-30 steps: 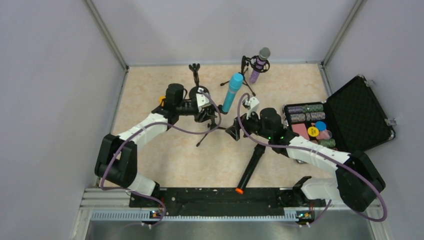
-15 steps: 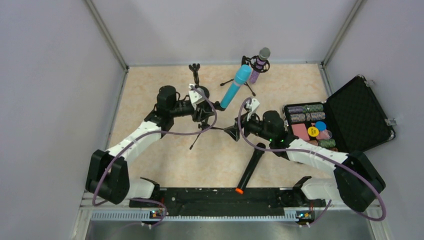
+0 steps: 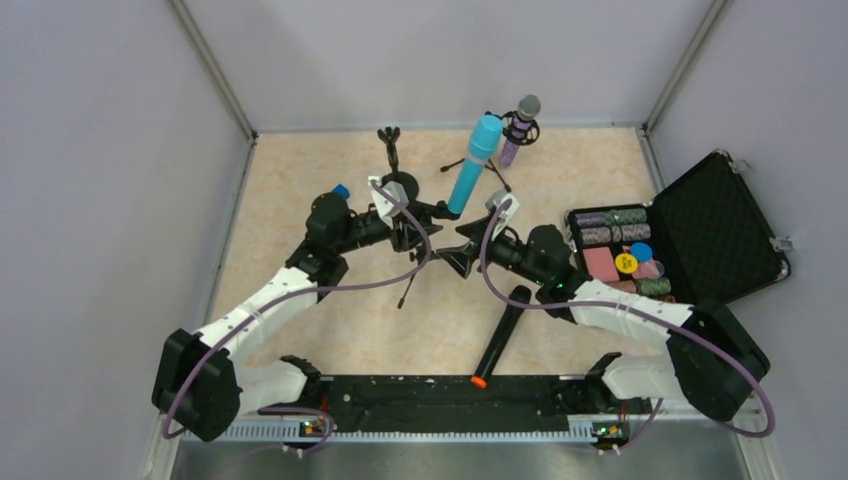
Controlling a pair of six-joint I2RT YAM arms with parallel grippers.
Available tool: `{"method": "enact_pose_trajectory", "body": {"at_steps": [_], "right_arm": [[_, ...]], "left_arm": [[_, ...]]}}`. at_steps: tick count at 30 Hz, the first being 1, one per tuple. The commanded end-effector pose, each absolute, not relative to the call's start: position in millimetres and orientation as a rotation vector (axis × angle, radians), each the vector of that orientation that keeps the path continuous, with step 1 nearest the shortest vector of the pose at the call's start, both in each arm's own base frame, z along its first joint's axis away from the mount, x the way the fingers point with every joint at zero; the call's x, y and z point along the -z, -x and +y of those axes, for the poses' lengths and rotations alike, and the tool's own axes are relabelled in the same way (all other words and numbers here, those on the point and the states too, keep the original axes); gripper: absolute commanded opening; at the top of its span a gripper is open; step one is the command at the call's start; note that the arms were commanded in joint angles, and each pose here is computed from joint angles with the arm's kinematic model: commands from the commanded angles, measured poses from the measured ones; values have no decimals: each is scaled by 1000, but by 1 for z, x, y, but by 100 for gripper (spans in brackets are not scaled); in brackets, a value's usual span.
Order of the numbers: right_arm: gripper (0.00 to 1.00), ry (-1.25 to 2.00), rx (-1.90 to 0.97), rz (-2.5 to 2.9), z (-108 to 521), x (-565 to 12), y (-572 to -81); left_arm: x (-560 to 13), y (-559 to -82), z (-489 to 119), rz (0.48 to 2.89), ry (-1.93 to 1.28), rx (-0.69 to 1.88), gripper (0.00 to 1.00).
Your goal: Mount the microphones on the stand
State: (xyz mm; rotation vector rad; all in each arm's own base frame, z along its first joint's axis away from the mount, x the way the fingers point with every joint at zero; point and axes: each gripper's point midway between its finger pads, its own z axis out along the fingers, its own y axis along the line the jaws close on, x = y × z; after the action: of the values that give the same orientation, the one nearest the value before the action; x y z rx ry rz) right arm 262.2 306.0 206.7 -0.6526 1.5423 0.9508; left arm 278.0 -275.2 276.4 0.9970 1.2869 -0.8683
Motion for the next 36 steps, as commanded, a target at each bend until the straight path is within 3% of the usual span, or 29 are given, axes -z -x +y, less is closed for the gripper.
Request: {"method": "enact_pose_trajectory", "body": {"at_steps": [1,10,17,23,28,36], "right_arm": [[73,644,-1050,1403,326,-247,-254],[69,619,-1049,1409,342,-238,-258],[56,585,-979,1432,344,-225,-267],[36,587,-915,1468,345,-214,-276],[0,586,-867,1490,342,-207,-280],[0,585,-777,1539,337,-197,-285]], "left_arm": [[-343,-267,-281,1066,-890,831,0],[-373,-249,-291,981,-736,898,0],[-395,-242,-285,926,-624,953,0],[-404,-238,-284,918,-601,970,0],[-405,-239,-282,945,-582,962,0],[-406,-258,-272,1085,-489,904,0]]}}
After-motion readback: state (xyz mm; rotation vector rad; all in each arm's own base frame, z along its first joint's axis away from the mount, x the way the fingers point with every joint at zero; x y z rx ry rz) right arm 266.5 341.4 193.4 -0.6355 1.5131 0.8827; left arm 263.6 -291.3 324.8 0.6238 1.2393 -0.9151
